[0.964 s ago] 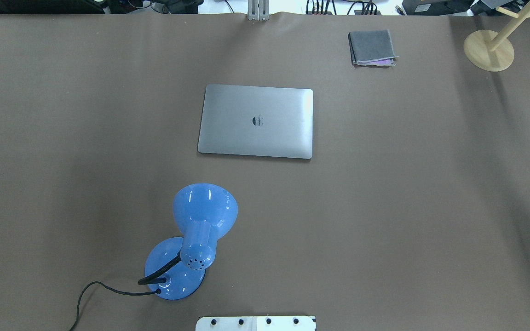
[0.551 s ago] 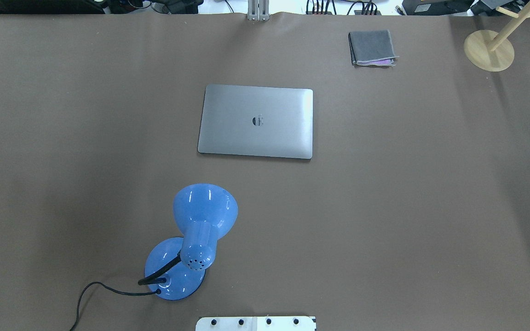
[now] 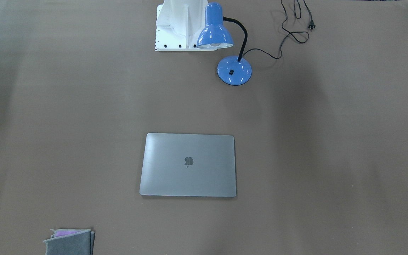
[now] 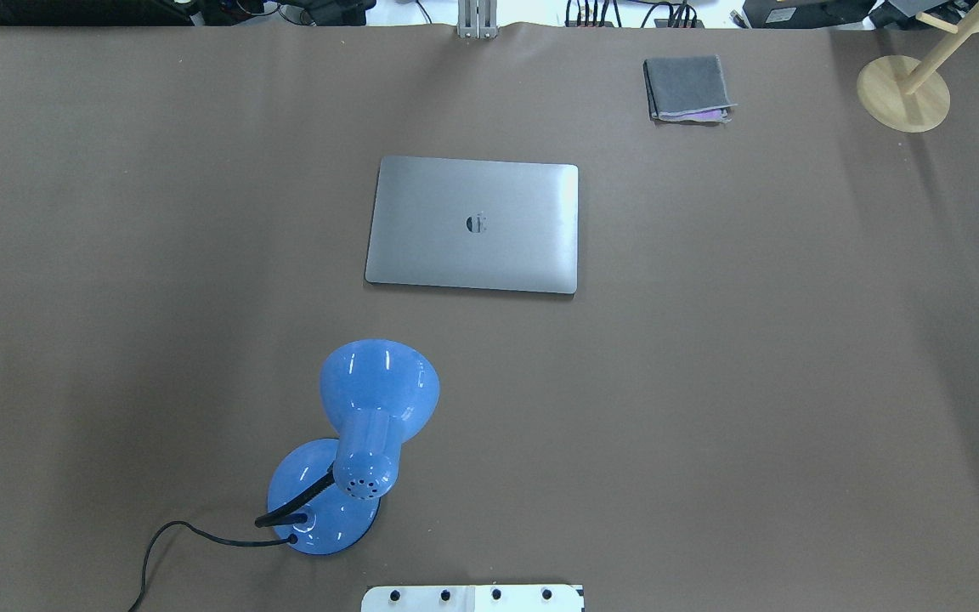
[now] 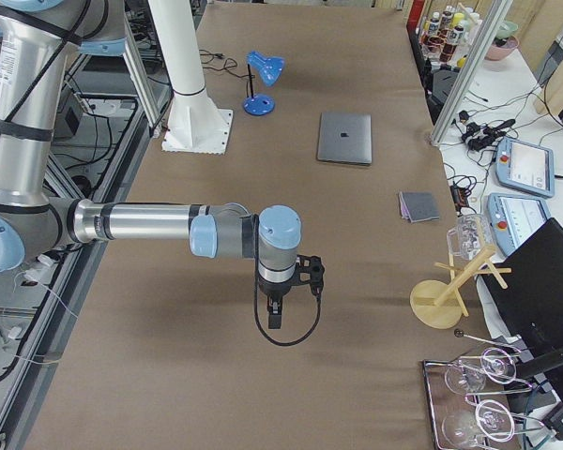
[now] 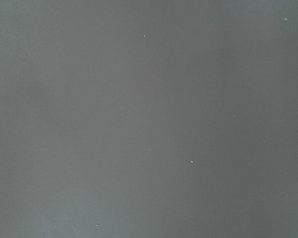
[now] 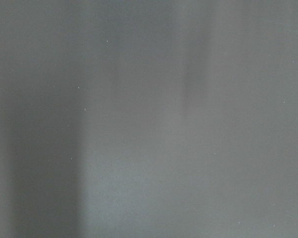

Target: Close laptop

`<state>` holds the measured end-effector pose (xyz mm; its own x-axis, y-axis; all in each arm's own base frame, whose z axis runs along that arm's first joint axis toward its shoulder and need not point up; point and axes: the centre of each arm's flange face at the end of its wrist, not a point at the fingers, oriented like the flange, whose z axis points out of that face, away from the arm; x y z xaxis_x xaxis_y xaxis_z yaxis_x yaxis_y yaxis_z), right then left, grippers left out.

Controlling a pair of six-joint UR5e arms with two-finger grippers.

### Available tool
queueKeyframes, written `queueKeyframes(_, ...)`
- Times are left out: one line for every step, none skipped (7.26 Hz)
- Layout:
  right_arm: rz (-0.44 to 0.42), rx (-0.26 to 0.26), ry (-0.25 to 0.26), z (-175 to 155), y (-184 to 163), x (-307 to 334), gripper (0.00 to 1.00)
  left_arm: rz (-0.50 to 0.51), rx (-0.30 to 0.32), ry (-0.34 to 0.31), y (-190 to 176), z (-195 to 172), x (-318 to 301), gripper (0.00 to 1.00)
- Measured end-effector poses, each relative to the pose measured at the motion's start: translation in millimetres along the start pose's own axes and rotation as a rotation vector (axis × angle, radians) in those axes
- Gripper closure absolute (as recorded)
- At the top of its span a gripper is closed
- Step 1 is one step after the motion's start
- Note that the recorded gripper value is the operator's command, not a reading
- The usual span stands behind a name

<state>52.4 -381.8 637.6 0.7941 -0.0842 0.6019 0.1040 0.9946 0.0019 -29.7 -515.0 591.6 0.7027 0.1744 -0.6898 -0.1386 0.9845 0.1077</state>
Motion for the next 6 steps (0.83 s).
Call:
queueKeyframes(-0.002,-0.014,-0.002,-1,3,-1,0.00,-0.003,-0.001,-0.004,15,0,-1,0.01)
queueKeyframes(-0.003,-0.019,-0.003,-2,5,-1,0.00,0.001,0.001,-0.009,27,-1,2,0.01)
queueKeyframes(-0.004,-0.020,-0.004,-2,5,-1,0.00,0.006,0.003,-0.011,33,-2,4,0.01)
queueKeyframes(-0.005,-0.020,-0.005,-2,4,-2,0.00,0.007,0.002,-0.012,37,-2,5,0.01)
queueKeyframes(-0.006,-0.020,-0.005,-2,4,-2,0.00,0.005,-0.001,-0.014,39,0,4,0.01)
queueKeyframes(-0.006,-0.019,-0.005,-2,4,-2,0.00,0.002,-0.004,-0.014,41,1,3,0.01)
